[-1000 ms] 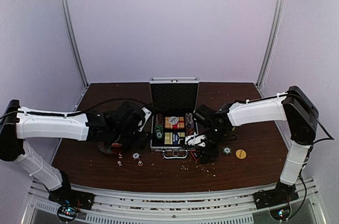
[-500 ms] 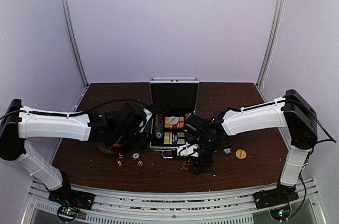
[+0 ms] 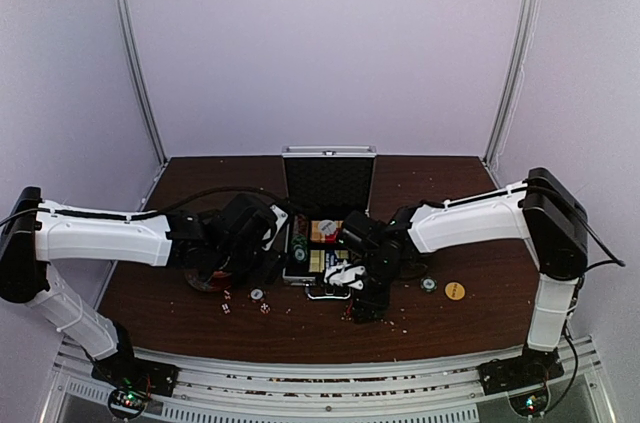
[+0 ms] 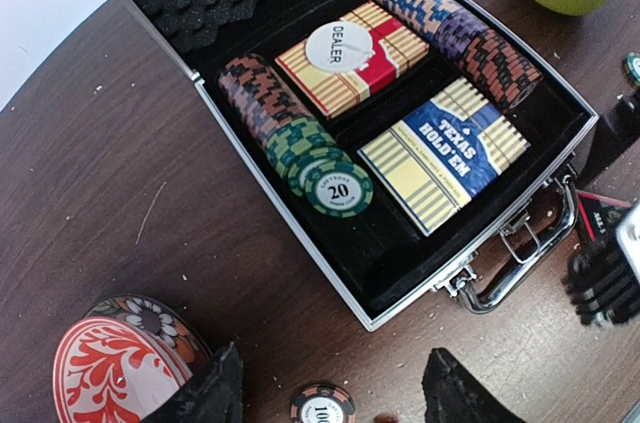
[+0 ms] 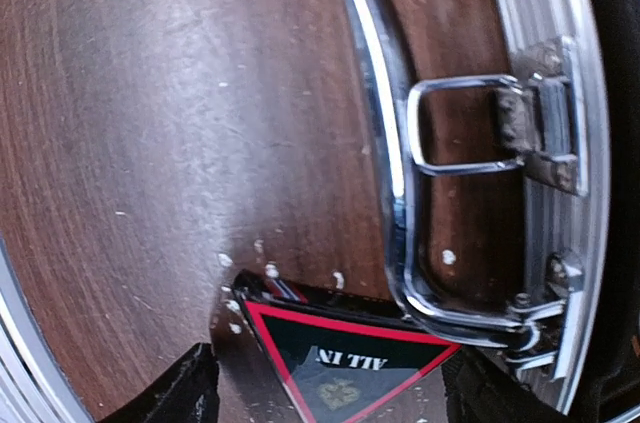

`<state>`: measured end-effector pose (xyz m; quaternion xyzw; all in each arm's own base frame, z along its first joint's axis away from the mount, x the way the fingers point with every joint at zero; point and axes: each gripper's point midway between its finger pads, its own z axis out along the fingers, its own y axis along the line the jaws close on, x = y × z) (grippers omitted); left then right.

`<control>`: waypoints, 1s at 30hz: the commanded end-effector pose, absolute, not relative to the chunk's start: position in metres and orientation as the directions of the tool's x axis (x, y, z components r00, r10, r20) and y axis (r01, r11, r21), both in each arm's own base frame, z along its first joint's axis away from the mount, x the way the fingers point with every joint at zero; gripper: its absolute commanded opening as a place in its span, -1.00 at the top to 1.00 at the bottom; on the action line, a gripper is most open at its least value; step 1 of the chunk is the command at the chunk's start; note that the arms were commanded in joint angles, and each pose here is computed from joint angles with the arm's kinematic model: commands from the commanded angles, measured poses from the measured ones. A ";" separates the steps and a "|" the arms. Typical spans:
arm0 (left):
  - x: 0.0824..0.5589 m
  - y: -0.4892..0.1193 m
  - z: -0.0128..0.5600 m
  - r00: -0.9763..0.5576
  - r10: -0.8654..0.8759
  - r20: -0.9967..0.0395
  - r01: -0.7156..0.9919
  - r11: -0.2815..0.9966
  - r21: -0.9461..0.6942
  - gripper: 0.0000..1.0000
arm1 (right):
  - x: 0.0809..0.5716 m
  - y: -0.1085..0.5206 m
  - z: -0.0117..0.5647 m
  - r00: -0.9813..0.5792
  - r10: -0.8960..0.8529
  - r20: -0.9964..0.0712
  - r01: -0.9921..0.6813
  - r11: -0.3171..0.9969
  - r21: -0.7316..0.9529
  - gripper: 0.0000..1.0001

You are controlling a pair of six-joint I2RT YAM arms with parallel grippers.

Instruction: Pack up texas hold em set

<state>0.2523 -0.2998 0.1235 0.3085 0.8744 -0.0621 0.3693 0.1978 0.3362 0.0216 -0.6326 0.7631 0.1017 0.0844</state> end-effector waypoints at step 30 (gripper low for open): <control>0.249 -0.295 0.120 -0.551 0.469 -0.690 0.575 0.813 0.093 -0.26 | 0.150 0.347 0.039 0.017 -0.974 -0.224 -0.988 -0.051 0.144 -0.78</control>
